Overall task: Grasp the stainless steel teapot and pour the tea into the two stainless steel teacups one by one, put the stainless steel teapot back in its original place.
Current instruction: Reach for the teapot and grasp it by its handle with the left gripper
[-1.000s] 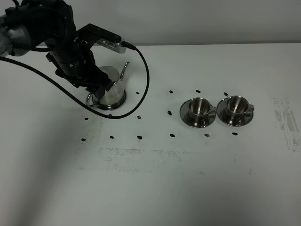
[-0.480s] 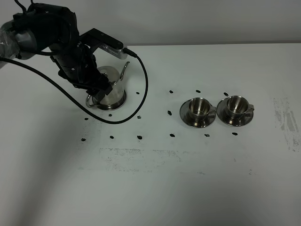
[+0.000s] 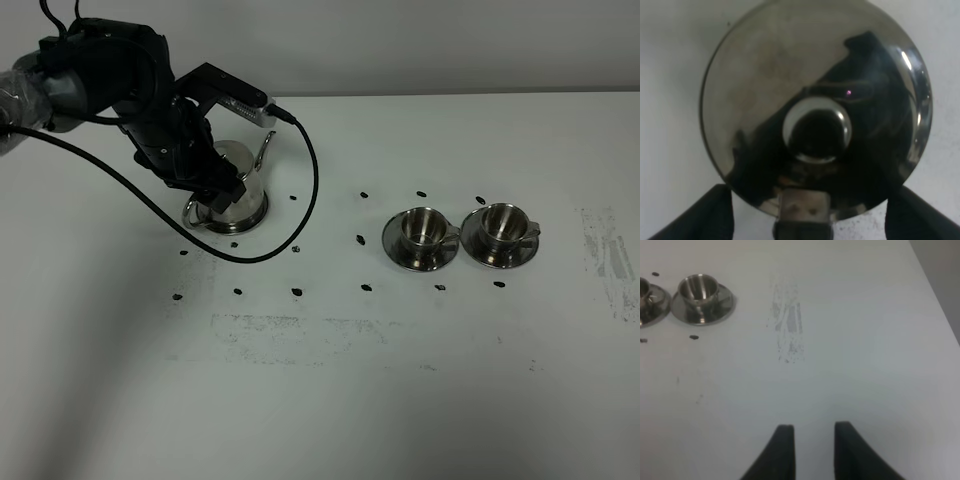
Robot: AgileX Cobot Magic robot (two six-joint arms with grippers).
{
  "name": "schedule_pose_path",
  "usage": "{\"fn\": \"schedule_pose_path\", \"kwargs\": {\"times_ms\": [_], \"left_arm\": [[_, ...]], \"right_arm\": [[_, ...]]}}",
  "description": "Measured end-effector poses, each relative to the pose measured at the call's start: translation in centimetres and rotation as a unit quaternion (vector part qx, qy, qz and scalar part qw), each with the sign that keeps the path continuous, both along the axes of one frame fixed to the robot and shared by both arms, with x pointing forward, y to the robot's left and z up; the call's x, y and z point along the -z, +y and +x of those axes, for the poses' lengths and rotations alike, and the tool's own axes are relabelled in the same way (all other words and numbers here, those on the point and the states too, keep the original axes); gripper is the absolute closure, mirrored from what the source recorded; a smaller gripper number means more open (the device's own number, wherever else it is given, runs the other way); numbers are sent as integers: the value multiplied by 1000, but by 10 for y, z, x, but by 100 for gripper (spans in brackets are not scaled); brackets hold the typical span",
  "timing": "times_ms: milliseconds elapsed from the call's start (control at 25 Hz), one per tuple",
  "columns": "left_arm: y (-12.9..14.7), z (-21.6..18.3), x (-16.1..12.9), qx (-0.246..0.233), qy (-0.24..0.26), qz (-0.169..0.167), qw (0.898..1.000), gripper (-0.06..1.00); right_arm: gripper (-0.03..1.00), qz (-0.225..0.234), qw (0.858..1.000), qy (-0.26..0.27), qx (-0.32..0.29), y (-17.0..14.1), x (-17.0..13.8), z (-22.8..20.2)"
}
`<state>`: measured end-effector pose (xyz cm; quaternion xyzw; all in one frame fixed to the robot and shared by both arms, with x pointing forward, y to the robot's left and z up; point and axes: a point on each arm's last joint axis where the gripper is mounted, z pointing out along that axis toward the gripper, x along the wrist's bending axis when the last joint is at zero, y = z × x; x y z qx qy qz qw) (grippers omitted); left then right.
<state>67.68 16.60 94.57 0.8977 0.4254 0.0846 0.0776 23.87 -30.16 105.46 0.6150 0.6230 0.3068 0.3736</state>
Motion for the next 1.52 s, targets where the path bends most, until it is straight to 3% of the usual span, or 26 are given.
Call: {"fn": "schedule_pose_path", "kwargs": {"times_ms": [960, 1360, 1520], "left_arm": [[-3, 3, 8, 33, -7, -7, 999, 34], [-3, 2, 8, 12, -2, -12, 1000, 34], [-3, 2, 8, -3, 2, -14, 1000, 39]], "right_arm": [[78, 0, 1000, 0, 0, 0, 0, 0], [78, 0, 1000, 0, 0, 0, 0, 0], [78, 0, 1000, 0, 0, 0, 0, 0]]}}
